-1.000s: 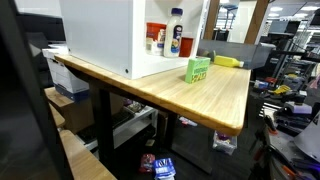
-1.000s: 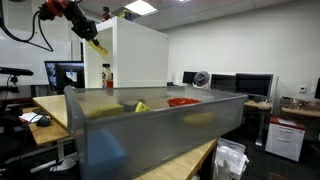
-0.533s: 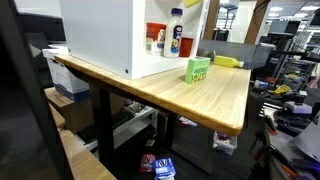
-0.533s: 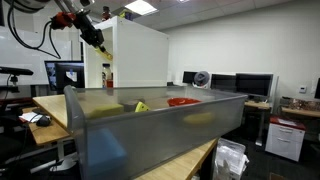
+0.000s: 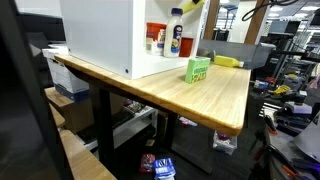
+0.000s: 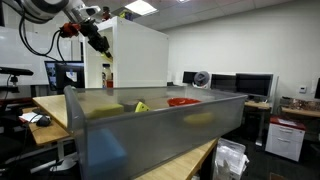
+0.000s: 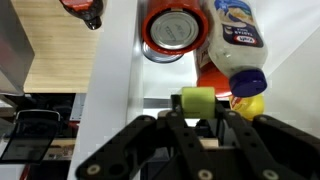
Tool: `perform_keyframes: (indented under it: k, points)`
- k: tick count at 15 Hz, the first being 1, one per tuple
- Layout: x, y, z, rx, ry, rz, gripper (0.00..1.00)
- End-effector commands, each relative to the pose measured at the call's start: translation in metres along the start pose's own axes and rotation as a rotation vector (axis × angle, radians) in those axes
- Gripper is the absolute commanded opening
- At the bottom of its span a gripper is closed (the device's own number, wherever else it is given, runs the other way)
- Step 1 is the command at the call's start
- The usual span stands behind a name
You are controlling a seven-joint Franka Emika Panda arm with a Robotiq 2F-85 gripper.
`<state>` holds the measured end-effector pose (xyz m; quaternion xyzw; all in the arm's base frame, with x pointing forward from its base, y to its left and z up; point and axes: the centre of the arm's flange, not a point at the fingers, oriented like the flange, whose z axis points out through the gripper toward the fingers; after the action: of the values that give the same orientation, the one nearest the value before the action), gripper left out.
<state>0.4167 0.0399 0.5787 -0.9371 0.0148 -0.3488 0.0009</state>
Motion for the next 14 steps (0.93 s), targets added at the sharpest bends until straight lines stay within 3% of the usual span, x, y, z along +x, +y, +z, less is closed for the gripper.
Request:
perform_keyframes:
  k: [1, 14]
  points:
    - [0.000, -0.001, 0.021, -0.035, 0.008, 0.035, 0.07]
    - [-0.016, 0.001, 0.069, -0.039, -0.039, 0.034, 0.07]
